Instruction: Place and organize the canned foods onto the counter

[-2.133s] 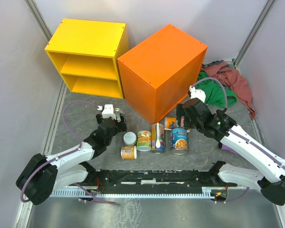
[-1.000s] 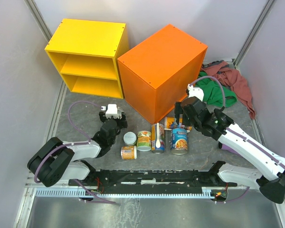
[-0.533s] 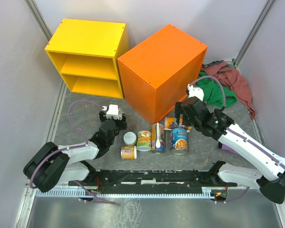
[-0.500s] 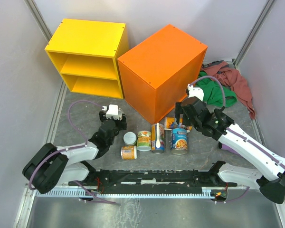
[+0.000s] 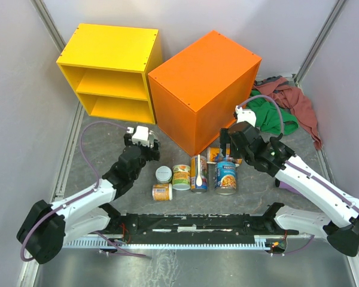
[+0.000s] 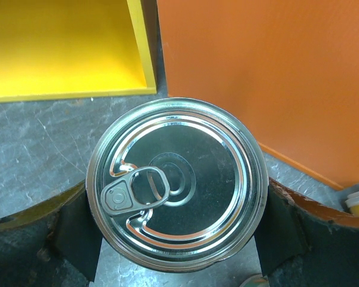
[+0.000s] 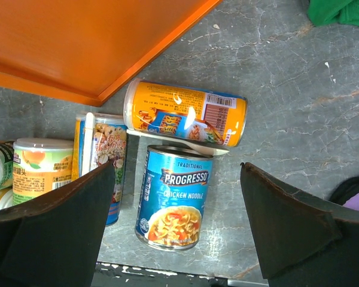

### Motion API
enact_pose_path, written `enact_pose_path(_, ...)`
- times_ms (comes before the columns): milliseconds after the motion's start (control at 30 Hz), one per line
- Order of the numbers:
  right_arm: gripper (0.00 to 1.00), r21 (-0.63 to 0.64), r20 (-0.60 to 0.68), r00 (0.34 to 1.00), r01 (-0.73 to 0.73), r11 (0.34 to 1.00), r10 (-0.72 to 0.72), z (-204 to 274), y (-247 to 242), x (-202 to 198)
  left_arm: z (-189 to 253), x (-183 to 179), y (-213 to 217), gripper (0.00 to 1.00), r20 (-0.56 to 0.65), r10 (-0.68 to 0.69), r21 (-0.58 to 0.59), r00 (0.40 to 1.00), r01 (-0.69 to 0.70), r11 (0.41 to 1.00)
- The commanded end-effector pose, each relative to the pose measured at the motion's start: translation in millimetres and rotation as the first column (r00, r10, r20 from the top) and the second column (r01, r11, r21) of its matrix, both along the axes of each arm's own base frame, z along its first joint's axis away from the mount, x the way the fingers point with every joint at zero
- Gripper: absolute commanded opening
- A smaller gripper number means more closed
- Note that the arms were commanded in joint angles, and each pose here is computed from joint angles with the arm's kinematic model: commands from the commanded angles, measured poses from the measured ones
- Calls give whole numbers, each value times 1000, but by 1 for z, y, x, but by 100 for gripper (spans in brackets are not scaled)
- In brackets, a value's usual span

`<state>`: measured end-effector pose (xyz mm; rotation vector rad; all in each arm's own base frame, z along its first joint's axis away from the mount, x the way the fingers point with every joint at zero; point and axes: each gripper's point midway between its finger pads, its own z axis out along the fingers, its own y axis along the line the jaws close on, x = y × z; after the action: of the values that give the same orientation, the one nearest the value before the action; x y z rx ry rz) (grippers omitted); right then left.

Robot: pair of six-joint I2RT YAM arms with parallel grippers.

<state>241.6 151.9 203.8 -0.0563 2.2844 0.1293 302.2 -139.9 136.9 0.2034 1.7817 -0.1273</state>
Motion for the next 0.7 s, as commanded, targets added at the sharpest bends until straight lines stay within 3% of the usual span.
enact_pose_path(0, 93, 43, 77, 997, -4, 999, 1, 28, 6, 10, 123, 15, -14, 3, 249, -2, -147, 969, 40, 988)
enact_pose_path(667, 93, 57, 72, 997, 27, 998, -31, 31, 3, 8, 281, 17, -46, 3, 295, -131, -179, 947, 189, 965)
